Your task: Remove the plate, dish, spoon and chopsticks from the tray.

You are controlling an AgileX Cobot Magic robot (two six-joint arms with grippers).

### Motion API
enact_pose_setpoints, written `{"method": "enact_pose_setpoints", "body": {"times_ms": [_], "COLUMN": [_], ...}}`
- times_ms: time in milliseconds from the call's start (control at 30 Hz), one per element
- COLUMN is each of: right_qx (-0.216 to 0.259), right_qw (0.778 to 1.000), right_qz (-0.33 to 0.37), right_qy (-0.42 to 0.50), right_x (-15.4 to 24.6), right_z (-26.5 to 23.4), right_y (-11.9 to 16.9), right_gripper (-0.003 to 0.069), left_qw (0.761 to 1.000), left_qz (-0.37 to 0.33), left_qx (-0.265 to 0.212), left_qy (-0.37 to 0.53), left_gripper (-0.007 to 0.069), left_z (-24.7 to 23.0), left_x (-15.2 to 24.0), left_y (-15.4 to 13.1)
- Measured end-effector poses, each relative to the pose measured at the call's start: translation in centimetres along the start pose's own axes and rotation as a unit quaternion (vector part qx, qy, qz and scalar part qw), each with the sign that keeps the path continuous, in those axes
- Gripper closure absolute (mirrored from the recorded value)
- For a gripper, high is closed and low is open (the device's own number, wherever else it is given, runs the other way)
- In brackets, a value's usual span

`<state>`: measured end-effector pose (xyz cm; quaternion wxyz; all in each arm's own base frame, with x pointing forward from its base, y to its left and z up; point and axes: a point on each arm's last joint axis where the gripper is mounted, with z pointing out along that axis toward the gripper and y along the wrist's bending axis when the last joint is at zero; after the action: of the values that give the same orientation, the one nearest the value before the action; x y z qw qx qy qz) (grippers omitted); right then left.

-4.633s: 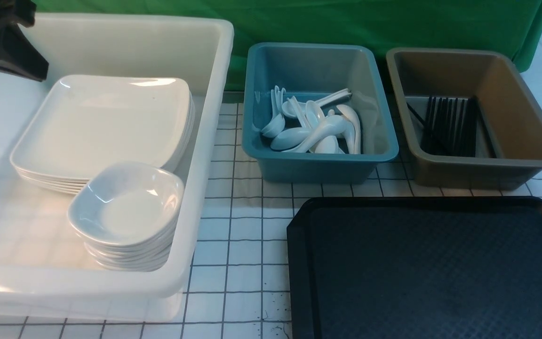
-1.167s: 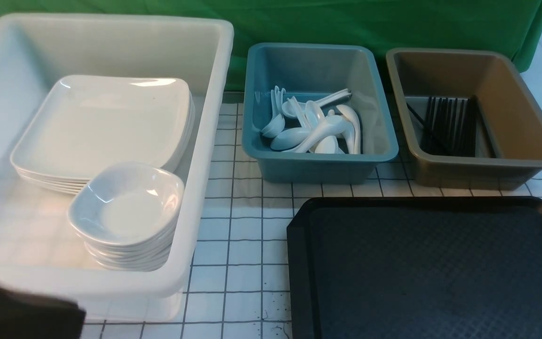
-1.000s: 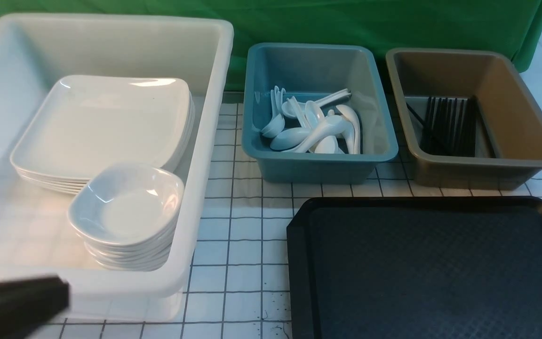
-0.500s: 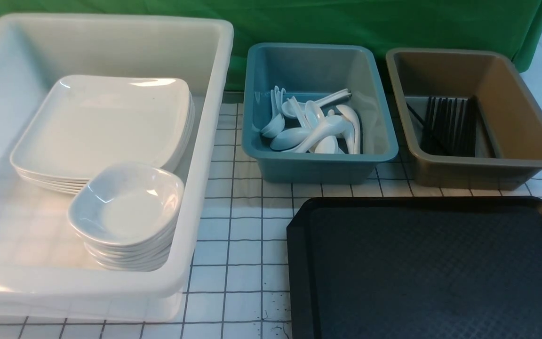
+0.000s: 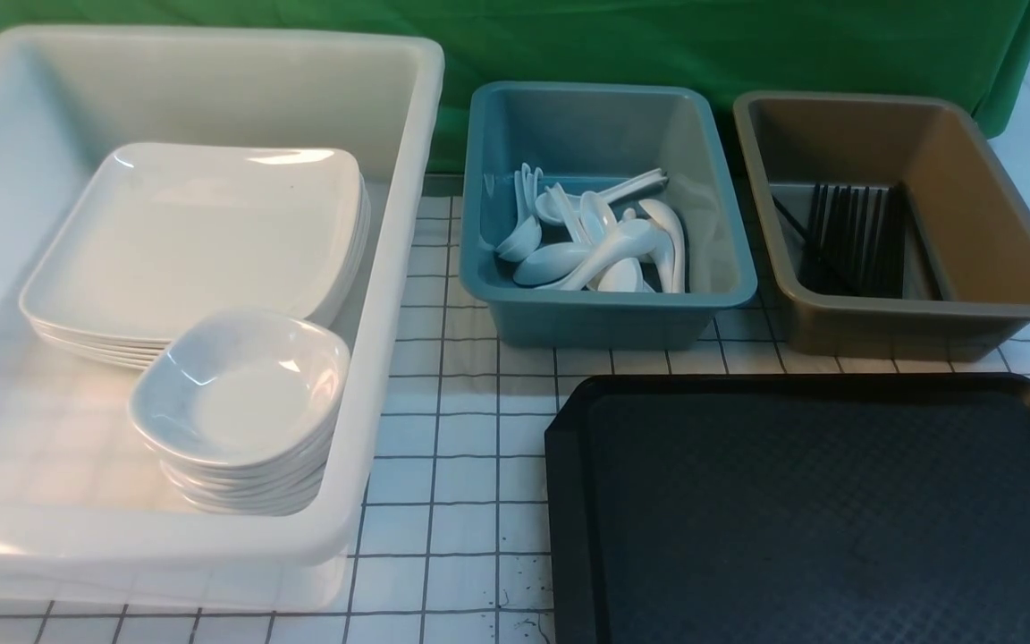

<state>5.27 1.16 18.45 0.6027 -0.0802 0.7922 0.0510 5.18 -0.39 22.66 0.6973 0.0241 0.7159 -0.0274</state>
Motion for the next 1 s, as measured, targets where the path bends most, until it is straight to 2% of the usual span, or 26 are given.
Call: {"method": "enact_pose_setpoints", "body": {"times_ms": [167,1000], "right_qx": [0.0,0.0], "right_qw": [1.0,1.0], "right_qz": [0.0,0.0], "right_qy": [0.0,0.0], "right_x": [0.0,0.0], "right_z": [0.0,0.0], "right_y": [0.0,0.0], "right_gripper": [0.0418,0.0418], "left_qw": [0.999,0.998], "left_qz": [0.0,-0.012], "left_qx": [-0.019,-0.019], "left_qy": [0.04,0.053], "left_gripper": [0.062,0.062], "left_z": [0.5,0.5], "left_x": [3.2,3.5], "left_y": [0.2,0.2]}}
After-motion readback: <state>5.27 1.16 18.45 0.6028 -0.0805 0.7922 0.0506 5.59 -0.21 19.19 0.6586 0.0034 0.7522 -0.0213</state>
